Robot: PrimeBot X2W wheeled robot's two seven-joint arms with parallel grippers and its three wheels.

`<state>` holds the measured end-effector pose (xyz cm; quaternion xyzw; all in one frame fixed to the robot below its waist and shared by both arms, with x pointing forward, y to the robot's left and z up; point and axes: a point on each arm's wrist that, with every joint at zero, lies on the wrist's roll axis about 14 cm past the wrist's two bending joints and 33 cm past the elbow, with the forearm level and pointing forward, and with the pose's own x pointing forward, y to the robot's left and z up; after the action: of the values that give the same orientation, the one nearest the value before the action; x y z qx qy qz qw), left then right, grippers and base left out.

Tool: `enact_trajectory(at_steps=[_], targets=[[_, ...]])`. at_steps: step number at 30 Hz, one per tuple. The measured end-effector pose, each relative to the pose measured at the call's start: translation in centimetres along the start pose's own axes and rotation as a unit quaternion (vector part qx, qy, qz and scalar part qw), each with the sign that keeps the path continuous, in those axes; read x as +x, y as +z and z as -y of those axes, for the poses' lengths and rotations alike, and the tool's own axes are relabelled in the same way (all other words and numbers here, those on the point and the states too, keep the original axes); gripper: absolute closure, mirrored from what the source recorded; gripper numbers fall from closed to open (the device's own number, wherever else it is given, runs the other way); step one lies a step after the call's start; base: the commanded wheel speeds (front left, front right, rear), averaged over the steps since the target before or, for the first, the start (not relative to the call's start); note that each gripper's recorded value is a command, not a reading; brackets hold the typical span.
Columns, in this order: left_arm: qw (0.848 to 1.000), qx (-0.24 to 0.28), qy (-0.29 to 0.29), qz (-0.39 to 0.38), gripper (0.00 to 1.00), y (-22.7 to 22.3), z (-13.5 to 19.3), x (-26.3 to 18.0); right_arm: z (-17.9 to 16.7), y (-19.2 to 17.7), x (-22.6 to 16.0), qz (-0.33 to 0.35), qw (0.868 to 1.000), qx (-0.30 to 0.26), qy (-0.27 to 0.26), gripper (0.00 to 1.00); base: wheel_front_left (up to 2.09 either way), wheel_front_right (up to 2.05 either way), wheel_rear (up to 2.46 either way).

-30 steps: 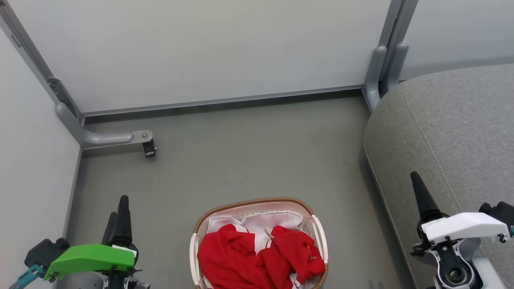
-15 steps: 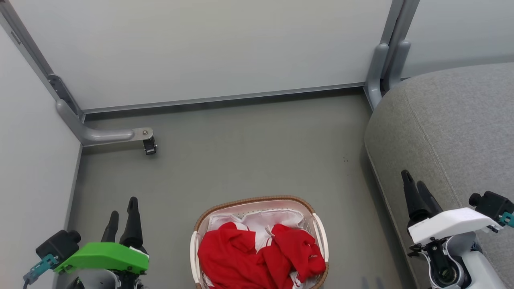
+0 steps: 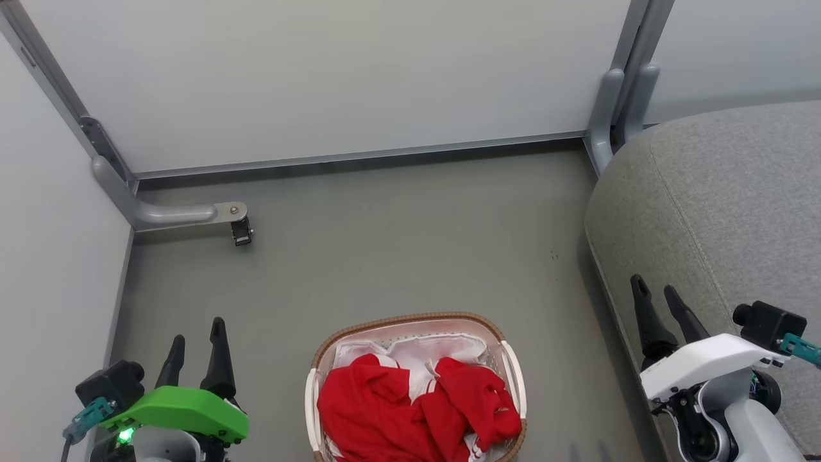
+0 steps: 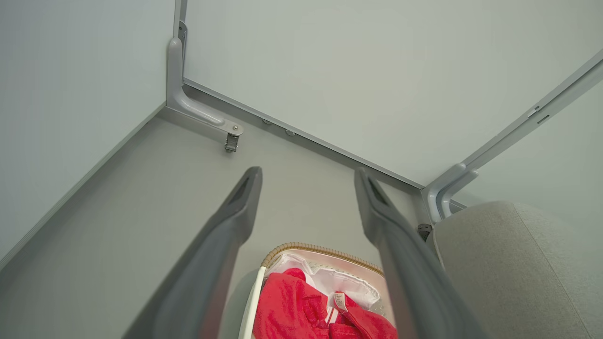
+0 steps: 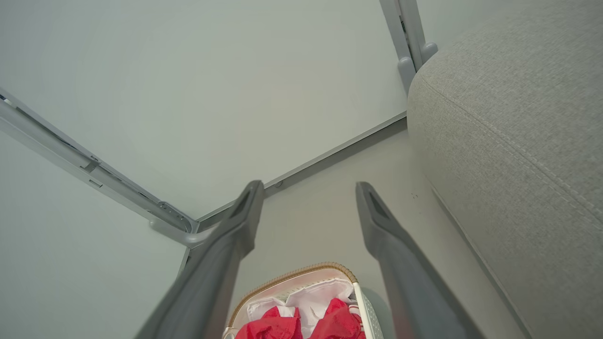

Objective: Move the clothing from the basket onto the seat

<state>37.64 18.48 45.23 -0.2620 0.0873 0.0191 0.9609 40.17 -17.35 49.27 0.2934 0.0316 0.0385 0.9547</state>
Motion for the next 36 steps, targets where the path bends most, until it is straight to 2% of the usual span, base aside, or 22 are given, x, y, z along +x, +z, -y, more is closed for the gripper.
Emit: enact_trajectory(at_steps=[18, 36], targets=[[0.992, 0.122, -0.008, 0.013, 0.0, 0.2, 0.5, -0.3, -1.1, -0.5, 0.4, -0.002, 0.994, -0.109, 0.027, 0.0, 0.0, 0.0, 0.0], [0.98, 0.194, -0.023, 0.035, 0.0, 0.8, 1.1, -0.3, -2.3, -0.1, 1.3, 0.014, 0.978, -0.2, 0.048, 0.0, 0.0, 0.0, 0.0]])
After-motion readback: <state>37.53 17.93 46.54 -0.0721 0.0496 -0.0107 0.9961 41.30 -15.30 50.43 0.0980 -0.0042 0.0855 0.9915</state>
